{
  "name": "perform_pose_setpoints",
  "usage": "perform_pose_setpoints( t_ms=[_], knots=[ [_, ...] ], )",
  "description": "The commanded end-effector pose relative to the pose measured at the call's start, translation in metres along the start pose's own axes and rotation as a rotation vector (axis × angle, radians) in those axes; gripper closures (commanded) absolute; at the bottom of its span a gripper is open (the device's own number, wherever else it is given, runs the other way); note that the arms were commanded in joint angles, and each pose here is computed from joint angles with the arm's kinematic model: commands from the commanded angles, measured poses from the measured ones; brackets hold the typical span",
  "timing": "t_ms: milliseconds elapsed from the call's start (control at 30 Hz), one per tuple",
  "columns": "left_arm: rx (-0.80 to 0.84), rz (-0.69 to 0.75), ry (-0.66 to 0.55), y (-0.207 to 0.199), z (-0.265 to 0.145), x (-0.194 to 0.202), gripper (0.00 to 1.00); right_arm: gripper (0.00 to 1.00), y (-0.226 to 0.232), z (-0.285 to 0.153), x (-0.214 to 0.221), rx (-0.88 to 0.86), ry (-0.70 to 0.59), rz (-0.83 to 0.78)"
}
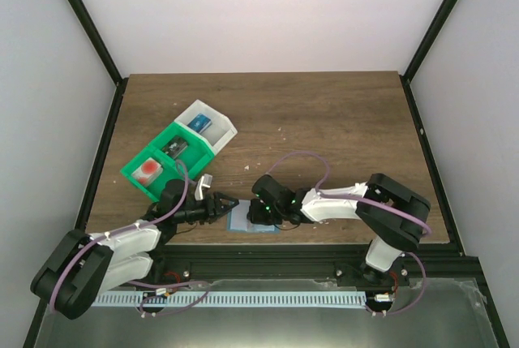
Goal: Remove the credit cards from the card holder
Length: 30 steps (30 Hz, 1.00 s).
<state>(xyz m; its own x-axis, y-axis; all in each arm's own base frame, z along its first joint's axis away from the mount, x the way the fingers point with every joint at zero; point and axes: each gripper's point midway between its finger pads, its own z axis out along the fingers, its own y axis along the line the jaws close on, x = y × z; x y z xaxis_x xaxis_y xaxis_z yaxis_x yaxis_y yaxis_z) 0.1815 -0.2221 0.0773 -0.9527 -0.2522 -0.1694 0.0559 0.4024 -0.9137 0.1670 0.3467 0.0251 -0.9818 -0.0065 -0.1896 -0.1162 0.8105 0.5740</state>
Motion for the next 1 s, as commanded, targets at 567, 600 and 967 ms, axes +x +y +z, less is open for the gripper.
perform_pose_setpoints(
  t_ms=[567,600,967],
  knots=[
    [-0.047,0.03,0.023,0.014,0.005,0.004,0.23,0.98,-0.017,0.01,0.015,0.011,0.026,0.002],
    [-0.053,0.032,0.026,0.015,0.005,0.004,0.22,0.98,-0.017,0.01,0.015,0.011,0.028,0.003],
    [-0.06,0.048,0.028,0.014,0.004,0.004,0.18,0.98,-0.017,0.01,0.016,0.006,0.029,0.0]
  ],
)
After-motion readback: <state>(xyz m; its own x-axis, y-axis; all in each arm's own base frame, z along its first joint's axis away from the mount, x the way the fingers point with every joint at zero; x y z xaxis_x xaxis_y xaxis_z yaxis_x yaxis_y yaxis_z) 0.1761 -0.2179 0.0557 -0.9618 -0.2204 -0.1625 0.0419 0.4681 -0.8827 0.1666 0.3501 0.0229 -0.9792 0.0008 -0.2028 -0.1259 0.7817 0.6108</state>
